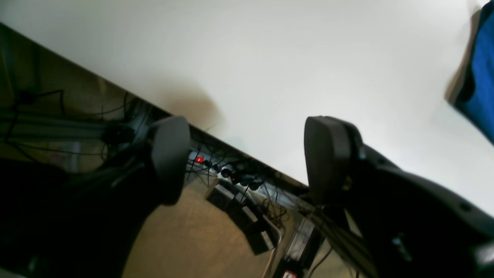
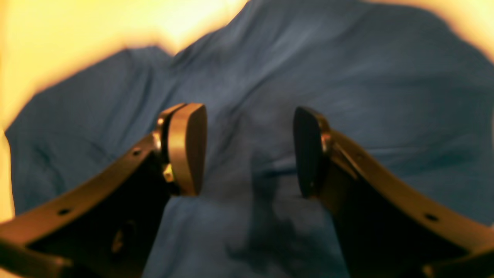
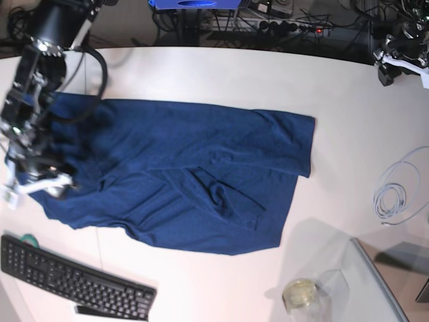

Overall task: Layout the t-shirt on the table in an organized manner, then fold the t-shirt properly
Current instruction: 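Drag the grasped fabric with the right gripper outward to flatten the shirt, then grasp the shirt edge corner with the left gripper, then pull the shirt edge taut between both grippers, spreading it, then release the right gripper and move it to the shirt's lower corner, then grasp the shirt hem corner with the right gripper and pull it outward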

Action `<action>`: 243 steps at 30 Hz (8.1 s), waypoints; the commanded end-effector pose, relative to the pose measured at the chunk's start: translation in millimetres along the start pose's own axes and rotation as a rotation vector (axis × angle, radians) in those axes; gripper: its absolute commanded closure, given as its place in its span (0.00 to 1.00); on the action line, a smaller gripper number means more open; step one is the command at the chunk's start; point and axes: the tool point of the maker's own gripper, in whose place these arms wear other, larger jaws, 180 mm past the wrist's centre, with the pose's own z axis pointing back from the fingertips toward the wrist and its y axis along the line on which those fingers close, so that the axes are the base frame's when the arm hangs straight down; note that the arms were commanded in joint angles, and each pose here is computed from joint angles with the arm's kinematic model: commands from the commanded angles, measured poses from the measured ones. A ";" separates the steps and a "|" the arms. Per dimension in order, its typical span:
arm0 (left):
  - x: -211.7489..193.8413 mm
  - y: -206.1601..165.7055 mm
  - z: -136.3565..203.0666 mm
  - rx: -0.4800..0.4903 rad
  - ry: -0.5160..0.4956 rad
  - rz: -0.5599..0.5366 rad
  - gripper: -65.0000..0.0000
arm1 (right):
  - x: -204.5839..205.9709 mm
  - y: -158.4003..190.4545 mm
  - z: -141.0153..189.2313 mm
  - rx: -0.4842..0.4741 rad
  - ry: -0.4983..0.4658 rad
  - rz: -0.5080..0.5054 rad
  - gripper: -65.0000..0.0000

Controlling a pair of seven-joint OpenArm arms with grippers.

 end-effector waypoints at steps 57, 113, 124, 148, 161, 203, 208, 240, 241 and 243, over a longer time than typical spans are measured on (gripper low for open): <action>9.0 -149.2 -72.0 -0.401 -0.093 0.180 0.31 | -120.8 -176.8 18.4 -0.027 0.126 -0.574 0.49; -35.3 -149.7 -24.5 -0.411 0.032 -0.030 1.00 | -117.9 -208.0 64.2 -0.089 0.192 -0.424 1.00; -41.5 -146.8 -22.9 -0.406 0.047 -0.029 1.00 | -122.6 -209.1 66.9 -0.094 0.202 -0.425 0.93; 31.5 -31.0 5.6 -0.107 -0.159 0.000 0.14 | 36.6 -135.5 -9.6 0.030 0.045 -0.034 0.55; 30.0 -25.8 19.2 -0.085 -0.152 -0.048 0.14 | 39.0 -33.3 -112.9 0.148 0.122 0.124 0.55; -2.5 -147.4 -6.0 -0.411 -0.034 -0.191 0.14 | 3.4 -35.2 -129.9 0.098 0.098 0.007 0.98; -2.1 -148.2 -6.2 -0.412 -0.035 -0.191 0.14 | 21.4 -38.3 -123.5 0.094 0.044 0.042 1.00; -9.7 -146.6 -9.8 -0.413 -0.014 -0.175 0.14 | -53.4 9.0 3.0 0.171 0.120 0.258 1.00; -9.1 -146.9 -10.0 -0.413 -0.015 -0.175 0.14 | -60.4 8.3 4.7 0.170 0.133 0.252 1.00; -9.1 -146.9 -10.0 -0.413 -0.015 -0.175 0.14 | -75.0 5.1 8.4 0.166 0.168 0.245 1.00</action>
